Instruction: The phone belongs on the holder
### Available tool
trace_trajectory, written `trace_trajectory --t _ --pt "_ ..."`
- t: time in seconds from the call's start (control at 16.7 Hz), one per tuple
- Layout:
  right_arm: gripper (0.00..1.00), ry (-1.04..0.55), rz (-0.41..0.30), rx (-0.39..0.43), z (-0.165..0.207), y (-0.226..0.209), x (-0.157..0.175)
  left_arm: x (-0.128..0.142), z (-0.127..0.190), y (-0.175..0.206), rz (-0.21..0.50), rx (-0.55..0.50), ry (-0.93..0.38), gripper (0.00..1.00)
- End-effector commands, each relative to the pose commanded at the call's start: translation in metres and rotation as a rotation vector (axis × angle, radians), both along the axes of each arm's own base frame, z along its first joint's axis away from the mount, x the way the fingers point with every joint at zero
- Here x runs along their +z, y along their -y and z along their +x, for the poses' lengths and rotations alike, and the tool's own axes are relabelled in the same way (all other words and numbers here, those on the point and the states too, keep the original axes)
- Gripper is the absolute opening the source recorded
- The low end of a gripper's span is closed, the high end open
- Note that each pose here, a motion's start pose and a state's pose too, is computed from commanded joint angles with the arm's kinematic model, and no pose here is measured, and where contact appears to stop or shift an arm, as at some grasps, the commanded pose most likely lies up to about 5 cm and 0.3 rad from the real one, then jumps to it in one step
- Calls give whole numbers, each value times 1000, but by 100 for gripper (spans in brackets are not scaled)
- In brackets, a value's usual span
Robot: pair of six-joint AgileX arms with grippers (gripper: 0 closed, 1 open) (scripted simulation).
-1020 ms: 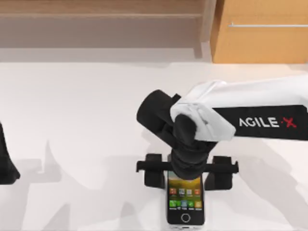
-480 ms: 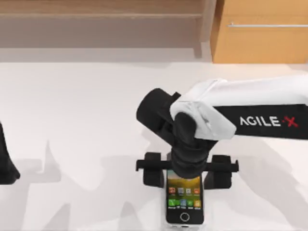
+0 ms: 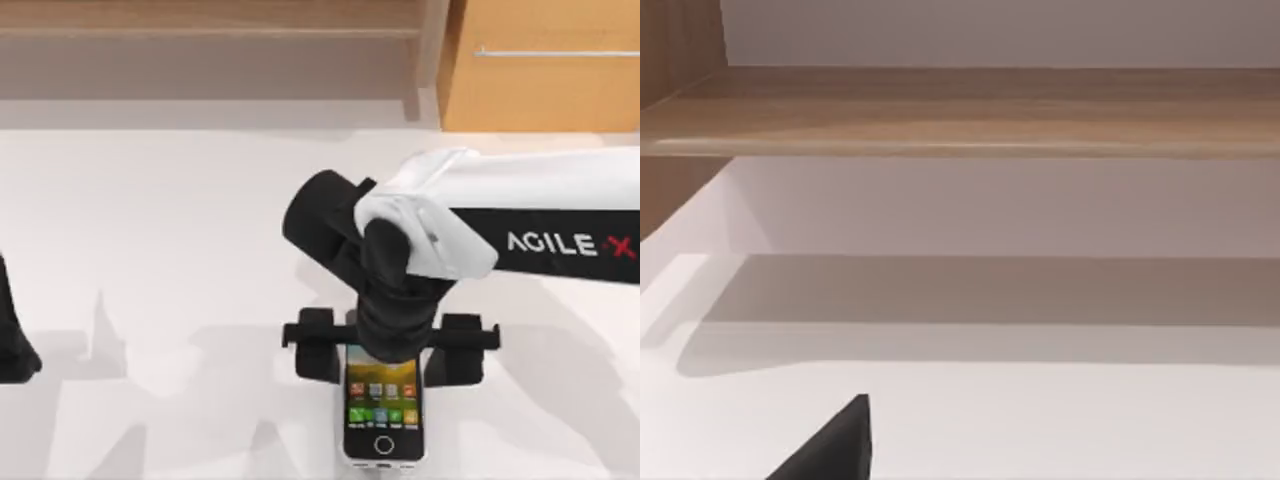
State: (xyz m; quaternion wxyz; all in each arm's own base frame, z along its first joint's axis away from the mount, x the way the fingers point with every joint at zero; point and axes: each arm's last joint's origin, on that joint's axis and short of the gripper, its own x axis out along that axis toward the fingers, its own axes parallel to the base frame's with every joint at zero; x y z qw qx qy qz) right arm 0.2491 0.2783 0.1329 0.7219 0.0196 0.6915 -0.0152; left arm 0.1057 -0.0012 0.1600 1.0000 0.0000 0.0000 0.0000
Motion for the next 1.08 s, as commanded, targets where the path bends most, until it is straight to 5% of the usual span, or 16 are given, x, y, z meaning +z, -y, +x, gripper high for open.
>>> trace_trajectory --t 0.36,0.72,1.08 --pt "0 92 220 16 36 35 53 0 0 0 0 0 0 100" --pt "0 308 481 80 77 146 106 0 0 0 0 0 0 100" --pt "0 651 539 187 73 286 129 0 0 0 0 0 0 100"
